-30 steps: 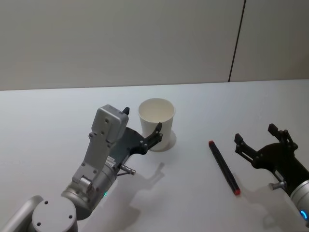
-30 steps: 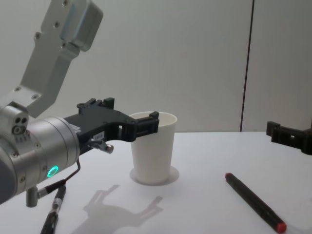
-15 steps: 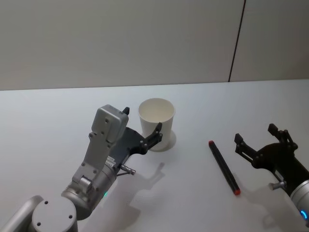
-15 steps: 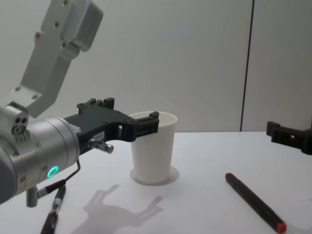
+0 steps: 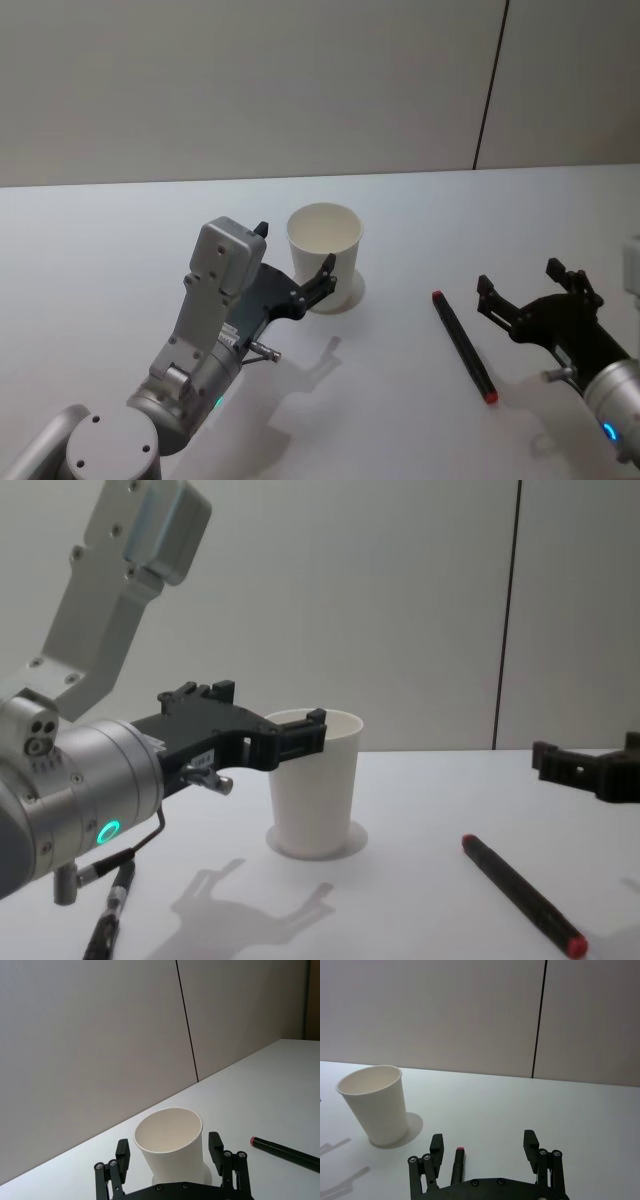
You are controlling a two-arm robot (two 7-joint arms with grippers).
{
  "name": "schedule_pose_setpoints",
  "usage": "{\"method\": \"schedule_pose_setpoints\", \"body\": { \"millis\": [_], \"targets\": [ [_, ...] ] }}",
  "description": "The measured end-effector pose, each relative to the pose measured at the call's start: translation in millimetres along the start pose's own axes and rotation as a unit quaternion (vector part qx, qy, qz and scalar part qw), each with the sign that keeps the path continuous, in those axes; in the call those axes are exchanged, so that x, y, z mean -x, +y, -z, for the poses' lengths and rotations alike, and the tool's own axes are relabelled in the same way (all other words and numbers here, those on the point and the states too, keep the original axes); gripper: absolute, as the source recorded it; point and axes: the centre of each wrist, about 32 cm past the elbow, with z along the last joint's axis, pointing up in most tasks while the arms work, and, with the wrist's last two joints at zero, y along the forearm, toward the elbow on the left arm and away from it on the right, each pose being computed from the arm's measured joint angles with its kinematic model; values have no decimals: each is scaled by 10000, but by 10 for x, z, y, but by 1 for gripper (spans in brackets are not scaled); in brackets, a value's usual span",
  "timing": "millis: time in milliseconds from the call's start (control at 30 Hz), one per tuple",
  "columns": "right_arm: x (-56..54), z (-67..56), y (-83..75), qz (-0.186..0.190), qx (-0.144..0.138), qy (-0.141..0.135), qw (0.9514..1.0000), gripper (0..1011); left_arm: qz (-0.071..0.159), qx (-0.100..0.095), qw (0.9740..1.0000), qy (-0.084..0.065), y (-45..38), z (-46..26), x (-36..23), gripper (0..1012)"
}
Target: Place the pen into the pen holder.
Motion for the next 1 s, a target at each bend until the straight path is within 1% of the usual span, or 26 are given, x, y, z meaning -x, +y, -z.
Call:
{"method": "schedule_pose_setpoints", "body": {
  "millis": [100, 233, 333, 667, 700, 767, 1000],
  "targets": [
    [8, -3, 49, 66, 115, 23, 9999, 1001, 0, 0, 10000, 0, 0, 0, 0, 1004],
    [14, -25, 164, 169, 284, 89, 9994, 1002, 0, 0, 10000, 0, 0, 0, 0, 1004],
    [11, -27, 219, 214, 385, 139, 9989, 1002, 0, 0, 10000, 0, 0, 0, 0, 1004],
    [5, -74, 483, 301, 795, 455, 9953, 1002, 0, 1, 10000, 0, 0, 0, 0, 1004],
    [5, -74, 483, 301, 795, 455, 9953, 1002, 0, 0, 10000, 0, 0, 0, 0, 1004],
    [26, -89, 556, 284, 898, 530, 9941, 1002, 0, 0, 10000, 0, 0, 0, 0, 1004],
    [99, -122, 693, 233, 1117, 649, 9914, 1002, 0, 0, 10000, 0, 0, 0, 0, 1004]
  ]
}}
